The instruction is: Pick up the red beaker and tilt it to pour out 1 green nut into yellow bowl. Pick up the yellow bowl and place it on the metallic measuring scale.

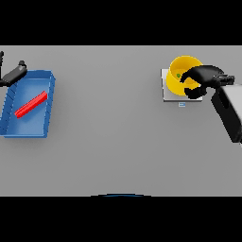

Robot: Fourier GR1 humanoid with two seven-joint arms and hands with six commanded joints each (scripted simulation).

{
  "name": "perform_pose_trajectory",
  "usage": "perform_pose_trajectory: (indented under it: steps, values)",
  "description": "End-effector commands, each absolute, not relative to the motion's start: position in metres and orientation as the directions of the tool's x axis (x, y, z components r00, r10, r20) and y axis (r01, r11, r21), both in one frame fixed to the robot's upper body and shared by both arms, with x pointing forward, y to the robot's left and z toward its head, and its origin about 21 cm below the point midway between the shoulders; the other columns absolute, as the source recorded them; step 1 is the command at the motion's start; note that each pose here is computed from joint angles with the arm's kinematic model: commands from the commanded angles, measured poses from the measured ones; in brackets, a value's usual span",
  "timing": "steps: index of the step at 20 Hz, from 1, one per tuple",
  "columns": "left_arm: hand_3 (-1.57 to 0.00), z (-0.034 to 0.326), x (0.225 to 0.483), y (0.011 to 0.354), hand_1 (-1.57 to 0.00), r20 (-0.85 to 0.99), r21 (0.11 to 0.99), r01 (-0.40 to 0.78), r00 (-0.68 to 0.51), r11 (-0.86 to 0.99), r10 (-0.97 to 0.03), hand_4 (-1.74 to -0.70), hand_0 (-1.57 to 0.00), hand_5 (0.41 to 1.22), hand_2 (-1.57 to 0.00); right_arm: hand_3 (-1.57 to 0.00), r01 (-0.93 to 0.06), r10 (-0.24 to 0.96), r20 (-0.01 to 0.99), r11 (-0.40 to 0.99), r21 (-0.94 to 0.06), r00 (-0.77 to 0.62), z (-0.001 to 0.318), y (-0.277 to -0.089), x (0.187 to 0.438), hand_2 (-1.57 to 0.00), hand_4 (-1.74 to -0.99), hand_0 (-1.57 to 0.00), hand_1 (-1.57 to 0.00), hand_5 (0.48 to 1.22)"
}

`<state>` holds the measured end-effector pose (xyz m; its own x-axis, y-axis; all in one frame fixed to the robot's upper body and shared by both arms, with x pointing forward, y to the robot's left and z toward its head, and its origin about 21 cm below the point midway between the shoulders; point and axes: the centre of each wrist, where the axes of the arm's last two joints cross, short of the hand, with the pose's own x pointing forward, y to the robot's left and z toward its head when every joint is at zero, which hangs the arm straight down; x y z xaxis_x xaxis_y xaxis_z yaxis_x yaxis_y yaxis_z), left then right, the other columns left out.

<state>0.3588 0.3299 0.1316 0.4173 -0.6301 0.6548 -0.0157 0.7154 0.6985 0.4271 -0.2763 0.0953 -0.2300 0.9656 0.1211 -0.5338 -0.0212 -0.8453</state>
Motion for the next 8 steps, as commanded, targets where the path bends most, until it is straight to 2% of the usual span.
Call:
perform_pose_trajectory:
  steps: [1,4,8]
  values:
    - [0.0,0.1329,0.361,0.3273,0.0,0.655,0.697,-0.012,0.417,0.717,-0.63,-0.85,0.0,0.771,0.0,-0.47,-0.536,0.966,0.113,-0.029,-0.844,-0.231,0.0921,-0.2747,0.4266,-0.26,-1.471,-0.24,-0.18,0.836]
    - [0.0,0.1349,0.3612,0.3258,0.0,0.655,0.698,-0.022,0.423,0.715,-0.626,-0.85,0.0,0.774,0.0,-0.36,-0.538,0.967,0.095,-0.048,-0.841,-0.235,0.0924,-0.2811,0.4281,-0.15,-1.442,-0.12,-0.09,0.811]
    - [0.0,0.1358,0.3602,0.3245,0.0,0.655,0.701,-0.025,0.418,0.713,-0.629,-0.85,0.0,0.768,0.0,-0.26,-0.543,0.965,0.088,-0.062,-0.837,-0.246,0.0896,-0.2836,0.4265,-0.06,-1.414,-0.05,-0.04,0.796]
